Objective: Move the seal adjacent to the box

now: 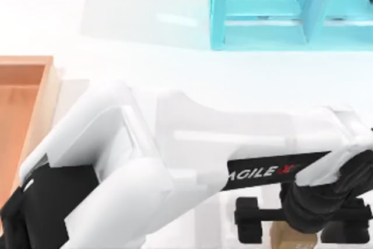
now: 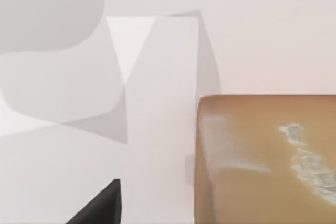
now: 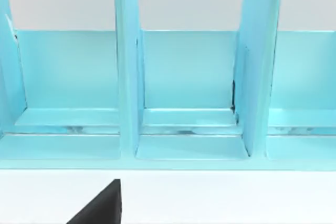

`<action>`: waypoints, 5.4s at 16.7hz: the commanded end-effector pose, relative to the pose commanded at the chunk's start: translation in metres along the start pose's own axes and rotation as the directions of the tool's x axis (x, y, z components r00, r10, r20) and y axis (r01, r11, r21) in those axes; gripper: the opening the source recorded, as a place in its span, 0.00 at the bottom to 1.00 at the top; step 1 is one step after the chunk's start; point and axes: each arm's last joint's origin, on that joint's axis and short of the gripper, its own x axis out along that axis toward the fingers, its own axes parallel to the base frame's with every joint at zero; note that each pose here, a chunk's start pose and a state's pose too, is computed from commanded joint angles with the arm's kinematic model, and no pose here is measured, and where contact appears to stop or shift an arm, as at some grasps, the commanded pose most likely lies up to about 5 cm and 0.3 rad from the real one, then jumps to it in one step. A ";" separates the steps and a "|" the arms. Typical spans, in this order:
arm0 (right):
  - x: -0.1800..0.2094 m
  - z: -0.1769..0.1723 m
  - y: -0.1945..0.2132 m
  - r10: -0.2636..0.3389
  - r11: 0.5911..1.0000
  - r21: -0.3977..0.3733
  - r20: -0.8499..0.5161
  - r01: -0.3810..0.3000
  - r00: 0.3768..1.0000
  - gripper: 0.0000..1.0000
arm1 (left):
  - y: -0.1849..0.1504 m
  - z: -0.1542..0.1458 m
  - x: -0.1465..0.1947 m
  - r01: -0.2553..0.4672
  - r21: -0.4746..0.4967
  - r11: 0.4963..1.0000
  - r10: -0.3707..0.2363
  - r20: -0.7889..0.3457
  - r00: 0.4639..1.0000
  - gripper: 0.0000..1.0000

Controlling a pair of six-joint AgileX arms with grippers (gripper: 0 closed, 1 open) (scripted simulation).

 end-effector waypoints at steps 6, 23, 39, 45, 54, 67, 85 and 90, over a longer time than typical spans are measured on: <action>0.000 0.000 0.000 0.000 1.000 0.000 0.000 0.000 1.000 1.00 | 0.000 0.000 0.000 0.000 0.000 1.000 0.000 0.000 1.000 0.62; 0.000 0.000 0.000 0.000 1.000 0.000 0.000 0.000 1.000 1.00 | 0.000 0.000 -0.001 0.002 0.001 1.000 -0.002 0.001 1.000 0.00; 0.000 0.000 0.000 0.000 1.000 0.000 0.000 0.000 1.000 1.00 | 0.022 0.019 -0.060 -0.001 -0.001 1.000 0.001 -0.002 1.000 0.00; 0.000 0.000 0.000 0.000 1.000 0.000 0.000 0.000 1.000 1.00 | 0.146 0.072 -0.112 0.006 -0.010 1.000 -0.006 -0.003 1.000 0.00; 0.000 0.000 0.000 0.000 1.000 0.000 0.000 0.000 1.000 1.00 | 0.325 0.044 -0.142 0.007 -0.001 1.000 -0.007 0.004 1.000 0.00; 0.000 0.000 0.000 0.000 1.000 0.000 0.000 0.000 1.000 1.00 | 0.332 0.041 -0.098 0.007 -0.003 1.000 -0.007 0.003 1.000 0.00; 0.000 0.000 0.000 0.000 1.000 0.000 0.000 0.000 1.000 1.00 | 0.332 0.039 -0.076 0.006 0.000 1.000 -0.006 0.002 1.000 0.83; 0.000 0.000 0.000 0.000 1.000 0.000 0.000 0.000 1.000 1.00 | 0.332 0.039 -0.076 0.006 0.000 1.000 -0.006 0.002 1.000 1.00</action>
